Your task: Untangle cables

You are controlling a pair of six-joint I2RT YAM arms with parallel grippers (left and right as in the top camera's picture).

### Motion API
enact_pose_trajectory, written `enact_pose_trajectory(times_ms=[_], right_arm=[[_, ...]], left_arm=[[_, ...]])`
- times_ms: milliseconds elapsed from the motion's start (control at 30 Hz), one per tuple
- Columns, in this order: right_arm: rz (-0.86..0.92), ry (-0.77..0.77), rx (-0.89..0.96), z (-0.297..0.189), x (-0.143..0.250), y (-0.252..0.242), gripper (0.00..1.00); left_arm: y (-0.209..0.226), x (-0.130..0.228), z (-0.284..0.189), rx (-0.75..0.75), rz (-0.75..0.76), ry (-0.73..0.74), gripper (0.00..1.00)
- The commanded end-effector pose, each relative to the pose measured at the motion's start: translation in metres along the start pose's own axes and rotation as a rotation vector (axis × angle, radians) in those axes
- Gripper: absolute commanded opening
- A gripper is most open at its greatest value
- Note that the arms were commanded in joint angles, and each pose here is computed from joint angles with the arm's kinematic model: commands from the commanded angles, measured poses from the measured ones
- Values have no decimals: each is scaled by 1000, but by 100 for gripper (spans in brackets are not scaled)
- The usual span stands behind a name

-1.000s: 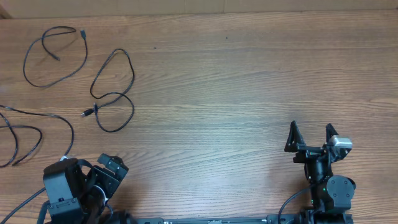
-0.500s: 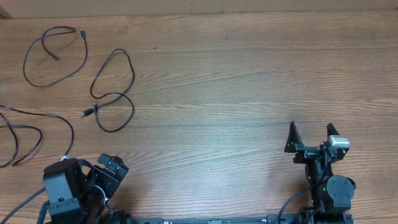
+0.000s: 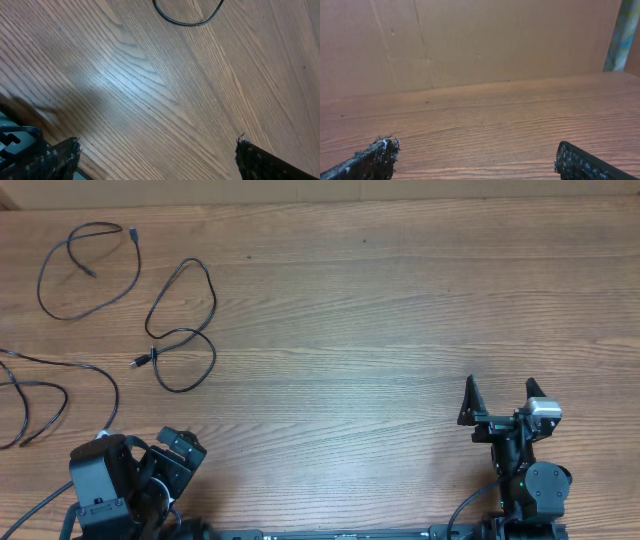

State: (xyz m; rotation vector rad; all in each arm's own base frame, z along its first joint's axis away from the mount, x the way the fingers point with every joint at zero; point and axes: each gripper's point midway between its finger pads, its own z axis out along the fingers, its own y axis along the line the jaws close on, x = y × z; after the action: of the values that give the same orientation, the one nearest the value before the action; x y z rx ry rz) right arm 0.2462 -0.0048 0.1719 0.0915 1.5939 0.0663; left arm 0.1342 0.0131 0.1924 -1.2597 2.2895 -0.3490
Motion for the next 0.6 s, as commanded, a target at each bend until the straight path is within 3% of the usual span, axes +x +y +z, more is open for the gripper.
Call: enact_pose_trajectory(times_ms=[0, 567], right_arm=[[-5, 0, -4, 0, 3, 0, 100], [-5, 0, -4, 0, 3, 0, 100]], left_arm=[[3, -1, 1, -13, -17, -11, 100], [-1, 5, -9, 58, 34, -41, 100]])
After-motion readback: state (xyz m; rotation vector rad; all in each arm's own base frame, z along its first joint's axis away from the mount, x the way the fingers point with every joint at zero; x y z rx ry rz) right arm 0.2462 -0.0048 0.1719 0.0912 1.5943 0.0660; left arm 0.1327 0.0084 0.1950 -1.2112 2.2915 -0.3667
